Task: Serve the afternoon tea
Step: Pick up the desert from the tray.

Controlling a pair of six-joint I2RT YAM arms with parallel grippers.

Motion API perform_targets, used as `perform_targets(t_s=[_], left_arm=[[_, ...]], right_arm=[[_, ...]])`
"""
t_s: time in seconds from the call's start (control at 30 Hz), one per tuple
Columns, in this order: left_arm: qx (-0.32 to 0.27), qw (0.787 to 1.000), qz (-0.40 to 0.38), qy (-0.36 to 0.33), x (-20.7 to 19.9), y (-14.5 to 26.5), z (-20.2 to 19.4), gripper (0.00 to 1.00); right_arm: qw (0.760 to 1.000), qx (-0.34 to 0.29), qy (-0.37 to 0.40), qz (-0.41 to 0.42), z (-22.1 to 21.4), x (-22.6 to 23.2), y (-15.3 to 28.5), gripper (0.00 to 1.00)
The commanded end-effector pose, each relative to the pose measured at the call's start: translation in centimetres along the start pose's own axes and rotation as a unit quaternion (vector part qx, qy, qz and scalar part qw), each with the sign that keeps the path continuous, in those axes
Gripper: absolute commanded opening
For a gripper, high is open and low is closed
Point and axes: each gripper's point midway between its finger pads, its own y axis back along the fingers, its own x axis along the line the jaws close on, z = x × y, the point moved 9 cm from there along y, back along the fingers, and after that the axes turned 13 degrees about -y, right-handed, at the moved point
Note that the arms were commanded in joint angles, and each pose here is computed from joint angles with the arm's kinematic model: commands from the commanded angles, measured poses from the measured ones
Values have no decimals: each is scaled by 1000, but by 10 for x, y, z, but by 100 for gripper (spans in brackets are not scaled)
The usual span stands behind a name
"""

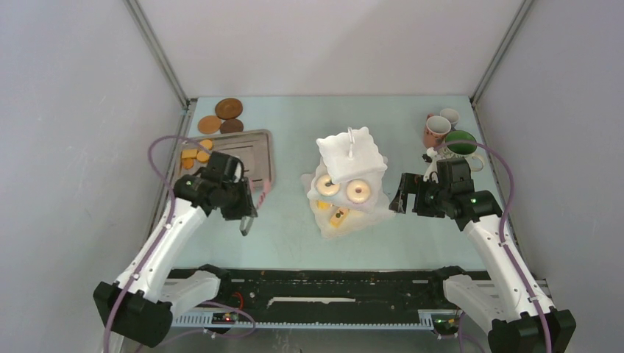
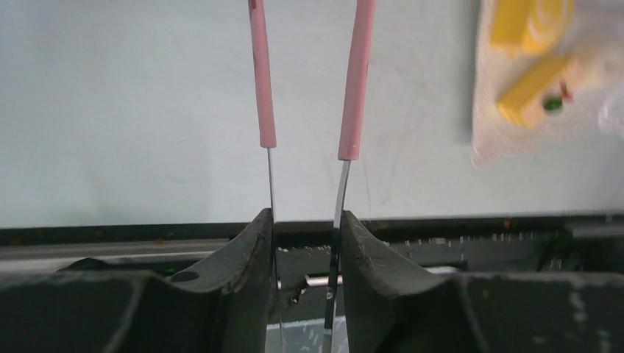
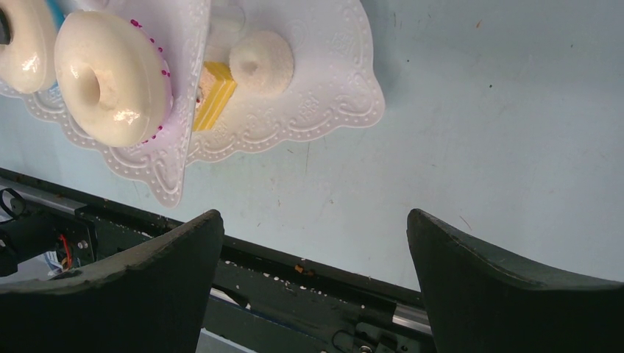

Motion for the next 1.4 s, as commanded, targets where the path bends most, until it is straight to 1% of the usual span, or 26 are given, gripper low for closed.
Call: perform_targets(t_s=[0.0, 0.13, 0.2, 0.23, 0.3, 0.47, 0.63, 0.87, 1.37], left_arm=[[-7, 993, 103, 56, 37, 18, 26, 38], [-27, 976, 174, 127, 80, 23, 64, 38], [-29, 967, 178, 180, 108, 18, 83, 38], [-36, 965, 176, 189, 114, 18, 93, 39], [-17, 961, 180, 211, 133, 8, 111, 38], [-2, 956, 181, 230, 164, -7, 146, 39], [3, 962, 144, 231, 172, -15, 170, 39], [9, 963, 127, 239, 180, -26, 184, 40], [20, 954, 138, 265, 188, -50, 180, 41]], right_arm=[[1000, -13, 5, 1, 2, 0, 0, 97], [1000, -7, 4, -2, 1, 0, -2, 97], [1000, -5, 3, -4, 1, 0, -3, 97], [1000, -4, 3, -5, 2, 0, -4, 97], [1000, 1, 0, -8, 2, -1, -6, 97], [1000, 5, -3, -15, 2, -2, -8, 97], [1000, 8, -6, -25, 2, -4, -11, 97], [999, 12, -14, -31, 4, -7, -14, 97], [999, 15, -20, -32, 6, -9, -15, 97]])
